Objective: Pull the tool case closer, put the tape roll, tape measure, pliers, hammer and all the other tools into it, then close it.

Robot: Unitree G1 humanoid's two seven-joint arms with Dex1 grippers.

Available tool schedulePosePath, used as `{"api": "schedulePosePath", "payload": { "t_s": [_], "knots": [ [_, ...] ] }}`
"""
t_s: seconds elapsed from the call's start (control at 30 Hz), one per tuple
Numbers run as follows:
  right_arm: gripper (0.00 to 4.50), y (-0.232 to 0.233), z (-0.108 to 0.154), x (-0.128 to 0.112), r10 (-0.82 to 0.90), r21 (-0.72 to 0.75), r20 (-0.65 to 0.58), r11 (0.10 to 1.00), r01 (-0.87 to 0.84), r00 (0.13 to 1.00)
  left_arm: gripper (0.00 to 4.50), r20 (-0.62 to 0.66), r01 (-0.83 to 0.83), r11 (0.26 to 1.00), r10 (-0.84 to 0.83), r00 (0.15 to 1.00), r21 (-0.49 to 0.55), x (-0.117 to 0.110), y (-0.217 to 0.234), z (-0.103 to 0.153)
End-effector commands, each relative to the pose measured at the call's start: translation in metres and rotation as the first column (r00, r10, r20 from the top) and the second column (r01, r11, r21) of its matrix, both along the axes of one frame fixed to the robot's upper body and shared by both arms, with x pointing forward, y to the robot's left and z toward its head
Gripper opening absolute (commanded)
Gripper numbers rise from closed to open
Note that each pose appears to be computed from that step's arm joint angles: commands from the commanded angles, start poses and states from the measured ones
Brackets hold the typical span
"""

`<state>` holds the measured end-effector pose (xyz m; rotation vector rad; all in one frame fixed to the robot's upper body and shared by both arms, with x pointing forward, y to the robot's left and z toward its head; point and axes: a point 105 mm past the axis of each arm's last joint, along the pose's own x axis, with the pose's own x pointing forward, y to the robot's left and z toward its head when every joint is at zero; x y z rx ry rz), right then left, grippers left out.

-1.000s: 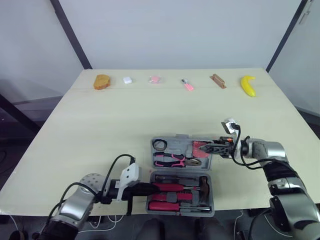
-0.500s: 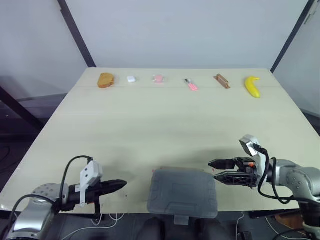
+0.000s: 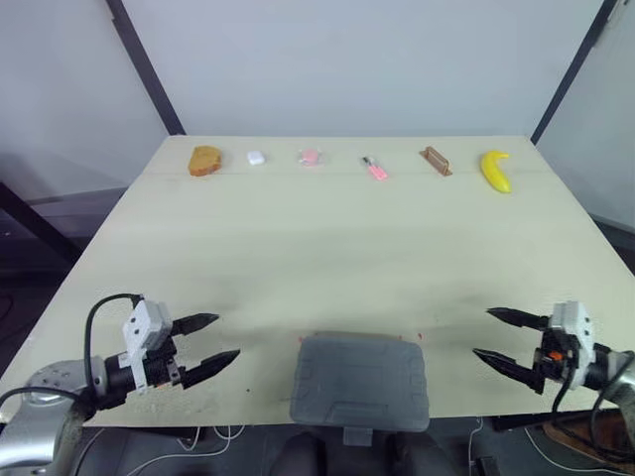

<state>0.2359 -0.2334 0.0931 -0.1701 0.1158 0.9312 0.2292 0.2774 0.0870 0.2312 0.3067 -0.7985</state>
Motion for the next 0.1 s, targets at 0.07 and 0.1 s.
{"api": "schedulePosePath", "payload": {
  "t_s": [0.07,0.1],
  "knots": [
    [4.5,-0.0213,0.0072,-0.0017,-0.067,-0.017,0.048,0.998,0.067,0.997,4.44,0.038,-0.009,1.0,0.009,0.999,0.006,-0.0014,0.003,0.0056],
    [4.5,-0.0237,0.0061,-0.0022,-0.075,-0.017,0.047,0.997,0.076,0.996,4.44,0.038,-0.011,1.0,0.011,0.999,0.012,-0.0015,0.0033,0.0041]
  ]
}}
